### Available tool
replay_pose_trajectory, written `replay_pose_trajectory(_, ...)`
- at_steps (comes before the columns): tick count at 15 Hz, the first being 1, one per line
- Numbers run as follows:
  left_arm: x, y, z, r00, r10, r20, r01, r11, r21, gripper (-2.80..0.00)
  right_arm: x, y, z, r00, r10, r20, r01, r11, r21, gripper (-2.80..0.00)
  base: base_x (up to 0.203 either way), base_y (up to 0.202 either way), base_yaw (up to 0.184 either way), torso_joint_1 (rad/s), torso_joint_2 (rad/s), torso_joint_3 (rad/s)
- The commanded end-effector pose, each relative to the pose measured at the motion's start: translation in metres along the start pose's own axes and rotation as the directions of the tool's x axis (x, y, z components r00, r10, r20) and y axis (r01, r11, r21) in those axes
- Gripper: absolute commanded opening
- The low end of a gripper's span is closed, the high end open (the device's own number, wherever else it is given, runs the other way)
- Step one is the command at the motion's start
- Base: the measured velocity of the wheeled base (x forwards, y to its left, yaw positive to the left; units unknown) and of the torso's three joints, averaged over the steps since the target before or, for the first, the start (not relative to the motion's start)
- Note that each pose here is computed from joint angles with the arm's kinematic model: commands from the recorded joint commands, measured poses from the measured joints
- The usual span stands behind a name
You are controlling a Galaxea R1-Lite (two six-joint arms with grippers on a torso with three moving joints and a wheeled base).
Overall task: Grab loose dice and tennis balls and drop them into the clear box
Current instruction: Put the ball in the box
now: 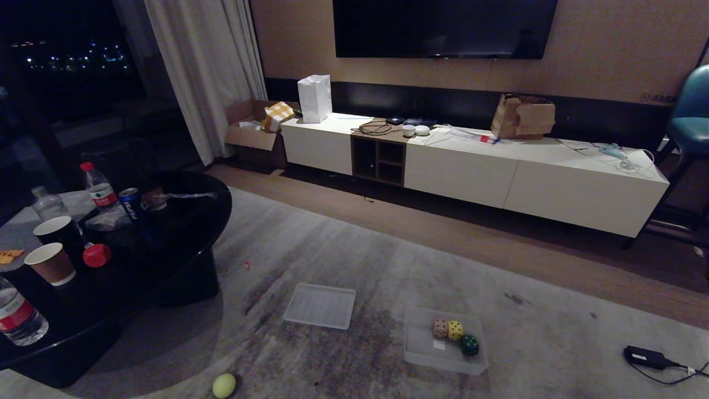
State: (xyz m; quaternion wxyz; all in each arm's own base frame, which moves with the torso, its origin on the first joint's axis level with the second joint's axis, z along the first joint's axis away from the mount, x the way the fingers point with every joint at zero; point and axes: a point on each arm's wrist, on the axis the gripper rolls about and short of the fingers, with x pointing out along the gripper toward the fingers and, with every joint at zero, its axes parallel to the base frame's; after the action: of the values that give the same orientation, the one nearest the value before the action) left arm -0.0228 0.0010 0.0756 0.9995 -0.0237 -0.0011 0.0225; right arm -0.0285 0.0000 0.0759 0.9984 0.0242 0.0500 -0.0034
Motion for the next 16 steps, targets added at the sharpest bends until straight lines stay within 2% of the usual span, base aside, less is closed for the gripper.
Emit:
replay_pose_trajectory(1, 0.0002, 0.0, -0.0004, 1.0, 0.001, -0.003, -0.001, 1.0, -0.003, -2.8, 0.0001, 0.0, -0.0001, 1.0, 0.001, -0.003, -0.001, 1.0, 0.0, -2.8, 0.0, 0.0, 0.0, 0.0, 0.0, 0.0)
replay_pose_trajectory(16, 0.0002, 0.0, -0.0002, 1.0, 0.001, -0.001, -0.001, 1.0, -0.005, -2.8, 0.0001, 0.0, -0.0001, 1.0, 0.001, -0.003, -0.001, 1.0, 0.0, -2.8, 0.0, 0.0, 0.0, 0.003, 0.0, -0.179)
